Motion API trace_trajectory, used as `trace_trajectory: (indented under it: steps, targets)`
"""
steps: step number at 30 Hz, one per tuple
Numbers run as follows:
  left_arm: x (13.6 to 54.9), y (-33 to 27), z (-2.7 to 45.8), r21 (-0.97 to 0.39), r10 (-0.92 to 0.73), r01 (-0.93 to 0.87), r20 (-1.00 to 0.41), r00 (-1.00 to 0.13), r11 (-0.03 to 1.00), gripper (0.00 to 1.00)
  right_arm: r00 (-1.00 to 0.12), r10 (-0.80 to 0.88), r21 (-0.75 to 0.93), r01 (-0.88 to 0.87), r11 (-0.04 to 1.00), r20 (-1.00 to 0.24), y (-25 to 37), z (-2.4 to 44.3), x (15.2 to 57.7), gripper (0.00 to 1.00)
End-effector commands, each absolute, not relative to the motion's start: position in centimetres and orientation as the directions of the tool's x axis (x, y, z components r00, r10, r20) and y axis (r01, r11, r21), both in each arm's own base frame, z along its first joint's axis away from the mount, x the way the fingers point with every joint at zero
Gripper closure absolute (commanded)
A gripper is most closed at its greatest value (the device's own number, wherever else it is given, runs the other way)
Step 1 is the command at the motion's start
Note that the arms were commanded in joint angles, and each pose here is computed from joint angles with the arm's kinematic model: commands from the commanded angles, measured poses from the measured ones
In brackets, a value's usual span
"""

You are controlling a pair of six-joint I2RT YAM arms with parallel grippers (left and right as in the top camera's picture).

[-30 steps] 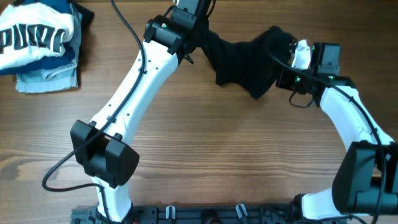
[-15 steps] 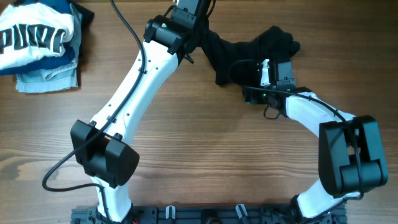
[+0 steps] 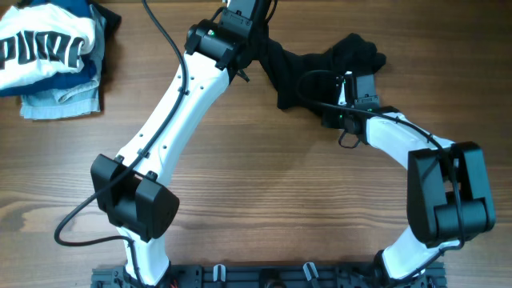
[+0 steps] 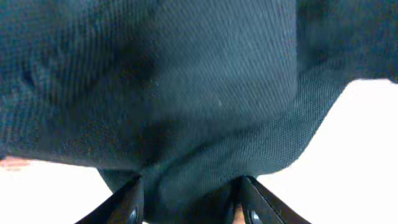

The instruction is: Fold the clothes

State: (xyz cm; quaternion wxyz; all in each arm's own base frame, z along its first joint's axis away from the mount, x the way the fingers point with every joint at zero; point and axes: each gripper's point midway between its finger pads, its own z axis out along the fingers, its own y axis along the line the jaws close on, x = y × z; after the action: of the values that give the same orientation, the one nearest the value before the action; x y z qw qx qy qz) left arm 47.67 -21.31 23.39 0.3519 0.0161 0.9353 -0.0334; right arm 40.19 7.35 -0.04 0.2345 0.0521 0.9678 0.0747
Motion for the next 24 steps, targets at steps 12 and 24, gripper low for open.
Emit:
trace_trajectory:
  steps: [12,24]
  targets:
    - [48.0,-21.2,24.7,-0.069,-0.018,0.039,-0.682,-0.732,0.997,0.96,-0.944,0.104,0.156,0.057,0.986,-0.312,7.3,-2.2,35.8,0.38]
    - [48.0,-21.2,24.7,-0.069,-0.019,0.039,-0.682,-0.731,0.997,0.96,-0.947,0.002,0.059,-0.018,0.998,-0.323,8.8,-3.8,35.6,0.41]
